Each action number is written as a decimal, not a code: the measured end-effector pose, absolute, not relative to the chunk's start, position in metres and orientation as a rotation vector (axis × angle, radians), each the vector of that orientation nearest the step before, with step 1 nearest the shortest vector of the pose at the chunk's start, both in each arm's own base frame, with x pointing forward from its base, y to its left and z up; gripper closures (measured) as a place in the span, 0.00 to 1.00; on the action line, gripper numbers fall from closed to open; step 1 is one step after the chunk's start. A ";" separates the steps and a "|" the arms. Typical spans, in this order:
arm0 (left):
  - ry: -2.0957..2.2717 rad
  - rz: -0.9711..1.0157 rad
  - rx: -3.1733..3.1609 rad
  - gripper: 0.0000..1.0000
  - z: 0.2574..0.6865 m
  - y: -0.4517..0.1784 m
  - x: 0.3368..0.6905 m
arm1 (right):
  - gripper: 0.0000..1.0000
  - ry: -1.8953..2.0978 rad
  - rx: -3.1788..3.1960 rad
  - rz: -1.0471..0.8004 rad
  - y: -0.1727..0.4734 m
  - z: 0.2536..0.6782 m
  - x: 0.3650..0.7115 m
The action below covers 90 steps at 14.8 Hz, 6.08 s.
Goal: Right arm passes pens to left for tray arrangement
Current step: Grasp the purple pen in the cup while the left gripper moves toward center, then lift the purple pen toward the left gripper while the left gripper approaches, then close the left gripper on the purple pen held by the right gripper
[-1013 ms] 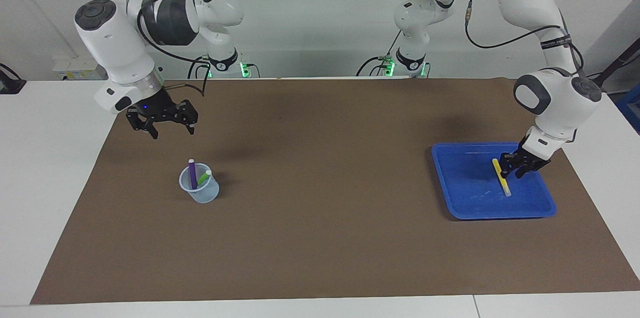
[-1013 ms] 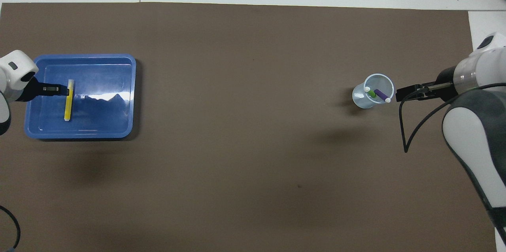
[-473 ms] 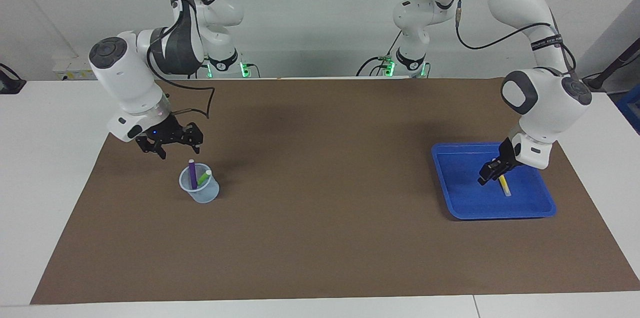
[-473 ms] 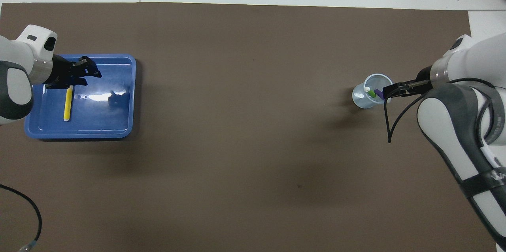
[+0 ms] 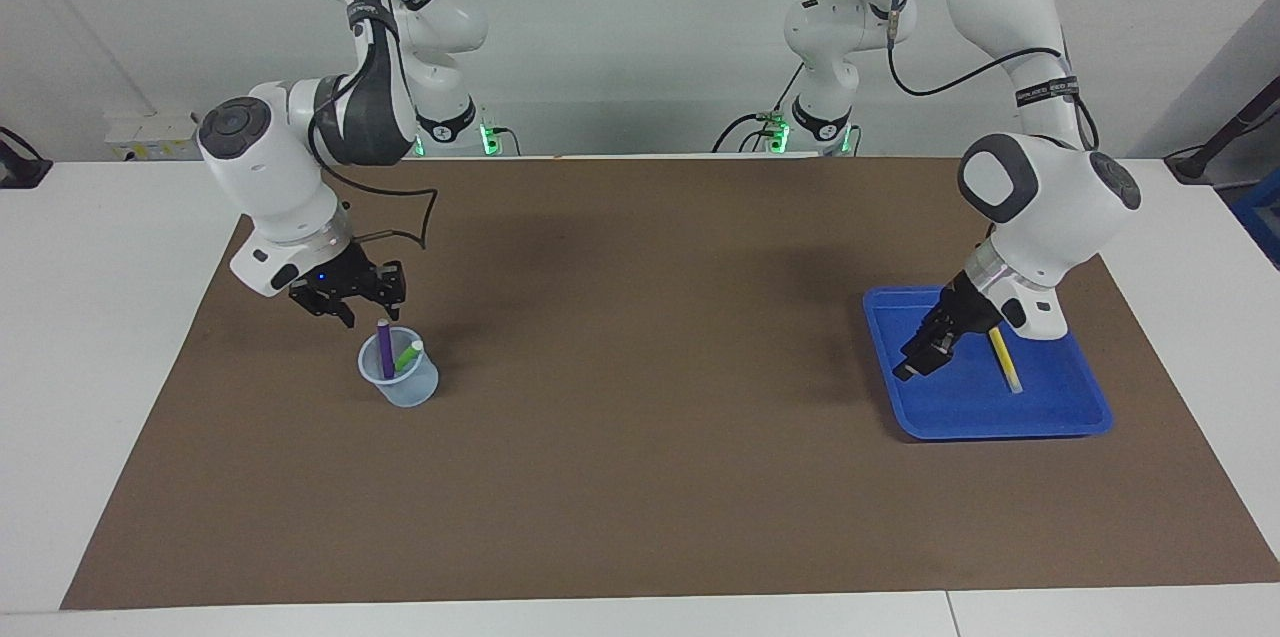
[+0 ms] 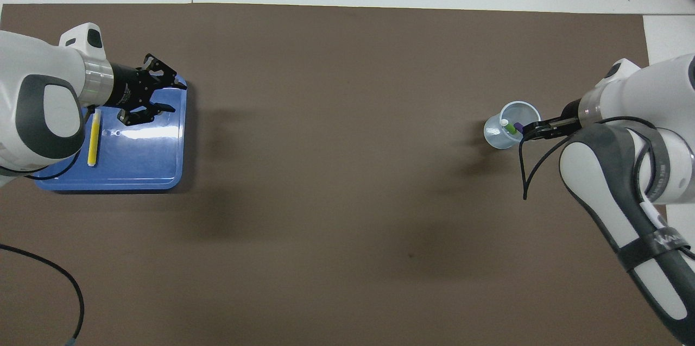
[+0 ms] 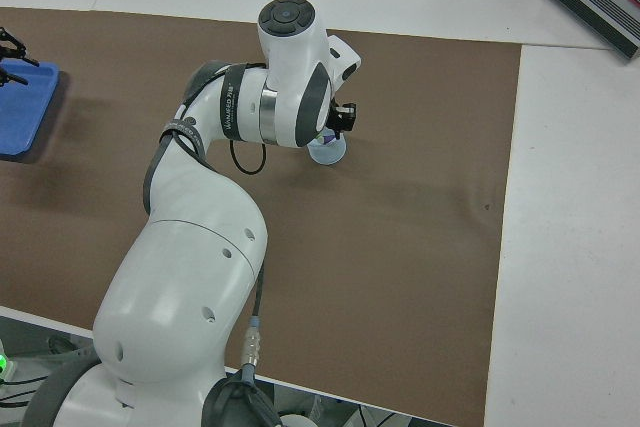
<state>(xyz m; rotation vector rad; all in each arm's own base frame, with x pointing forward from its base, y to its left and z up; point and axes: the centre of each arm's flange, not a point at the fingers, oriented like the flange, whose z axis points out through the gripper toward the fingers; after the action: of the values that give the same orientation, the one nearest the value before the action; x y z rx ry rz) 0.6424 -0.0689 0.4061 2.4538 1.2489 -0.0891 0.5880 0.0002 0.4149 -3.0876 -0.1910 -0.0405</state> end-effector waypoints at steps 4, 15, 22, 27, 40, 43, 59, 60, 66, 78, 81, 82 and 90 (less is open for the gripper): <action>1.381 -0.152 2.382 0.42 0.430 -0.112 0.630 | 0.55 -0.190 -3.088 -0.049 0.000 0.410 0.588; 1.560 -0.320 2.321 0.23 0.456 -0.235 0.582 | 0.67 -0.207 -3.084 -0.042 0.007 0.399 0.591; 1.753 -0.318 2.160 0.00 0.464 -0.245 0.581 | 0.70 -0.206 -3.084 -0.038 0.007 0.396 0.592; 1.724 -0.339 2.187 0.00 0.465 -0.288 0.562 | 0.80 -0.206 -3.083 -0.034 0.007 0.392 0.593; 1.818 -0.360 2.044 0.00 0.471 -0.384 0.513 | 0.83 -0.201 -3.077 0.058 0.001 0.448 0.601; 1.853 -0.358 1.976 0.00 0.475 -0.395 0.508 | 0.83 -0.209 -3.072 0.109 0.001 0.495 0.599; 1.858 -0.390 1.554 0.00 0.514 -0.479 0.467 | 0.83 0.188 -2.629 0.220 0.101 0.576 0.588; 1.843 -0.393 1.544 0.00 0.514 -0.486 0.462 | 0.83 0.203 -2.629 0.212 0.110 0.577 0.589; 1.813 -0.384 1.517 0.01 0.508 -0.498 0.460 | 0.83 0.242 -2.627 0.184 0.132 0.576 0.590; 1.785 -0.351 1.471 0.27 0.497 -0.510 0.492 | 0.83 0.261 -2.625 0.178 0.147 0.578 0.589; 1.780 -0.351 1.466 0.36 0.498 -0.512 0.496 | 0.83 0.266 -2.624 0.170 0.147 0.578 0.590; 1.779 -0.349 1.466 0.36 0.499 -0.511 0.497 | 0.83 0.267 -2.624 0.170 0.147 0.578 0.590; 1.801 -0.323 1.535 0.36 0.496 -0.506 0.503 | 0.83 0.267 -2.624 0.170 0.147 0.578 0.590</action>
<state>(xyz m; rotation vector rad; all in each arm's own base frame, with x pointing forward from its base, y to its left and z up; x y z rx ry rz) 0.5025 -0.5063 0.4956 1.5350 1.8006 -0.3225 0.5901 0.1473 0.5779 -2.6239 0.2669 0.1697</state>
